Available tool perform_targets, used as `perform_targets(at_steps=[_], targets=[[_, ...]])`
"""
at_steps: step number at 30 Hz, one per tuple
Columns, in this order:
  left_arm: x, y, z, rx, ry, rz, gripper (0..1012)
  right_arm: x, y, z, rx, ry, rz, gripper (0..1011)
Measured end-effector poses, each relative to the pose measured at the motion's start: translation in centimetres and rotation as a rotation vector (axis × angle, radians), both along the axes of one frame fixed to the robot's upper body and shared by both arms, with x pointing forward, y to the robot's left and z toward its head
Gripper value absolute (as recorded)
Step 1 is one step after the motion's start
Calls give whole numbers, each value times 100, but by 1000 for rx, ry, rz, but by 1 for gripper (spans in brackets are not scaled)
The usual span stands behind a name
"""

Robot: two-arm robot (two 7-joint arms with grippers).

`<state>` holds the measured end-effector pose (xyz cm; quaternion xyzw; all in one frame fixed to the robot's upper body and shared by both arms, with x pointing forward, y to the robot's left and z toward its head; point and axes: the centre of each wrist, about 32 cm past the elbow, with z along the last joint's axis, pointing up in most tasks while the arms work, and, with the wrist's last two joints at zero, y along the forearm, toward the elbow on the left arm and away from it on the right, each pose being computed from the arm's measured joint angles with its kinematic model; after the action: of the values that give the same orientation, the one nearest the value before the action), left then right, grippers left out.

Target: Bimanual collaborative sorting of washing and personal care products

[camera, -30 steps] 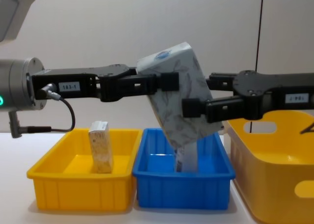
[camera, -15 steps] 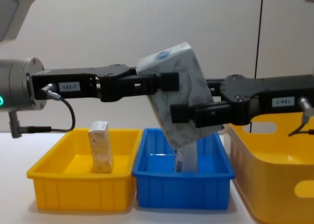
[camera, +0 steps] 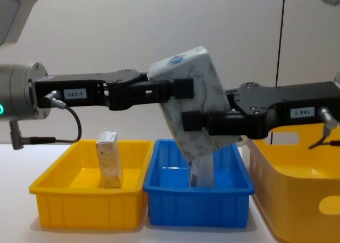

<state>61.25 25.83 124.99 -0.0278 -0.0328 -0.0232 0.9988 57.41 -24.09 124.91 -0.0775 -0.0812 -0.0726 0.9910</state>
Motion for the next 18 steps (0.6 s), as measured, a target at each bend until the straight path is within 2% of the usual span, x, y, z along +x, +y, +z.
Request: perform_targets(at_steps=[2, 4, 15, 18], targets=[[0, 1, 0, 0, 0, 0, 378, 1, 5, -1, -1, -1, 2, 385], [0, 1, 0, 0, 0, 1, 378, 2, 6, -1, -2, -1, 3, 364], [0, 1, 0, 0, 0, 1, 379, 7, 11, 3, -5, -5, 3, 360], [0, -3, -1, 0, 0, 0, 464, 8, 10, 3, -6, -5, 1, 353]])
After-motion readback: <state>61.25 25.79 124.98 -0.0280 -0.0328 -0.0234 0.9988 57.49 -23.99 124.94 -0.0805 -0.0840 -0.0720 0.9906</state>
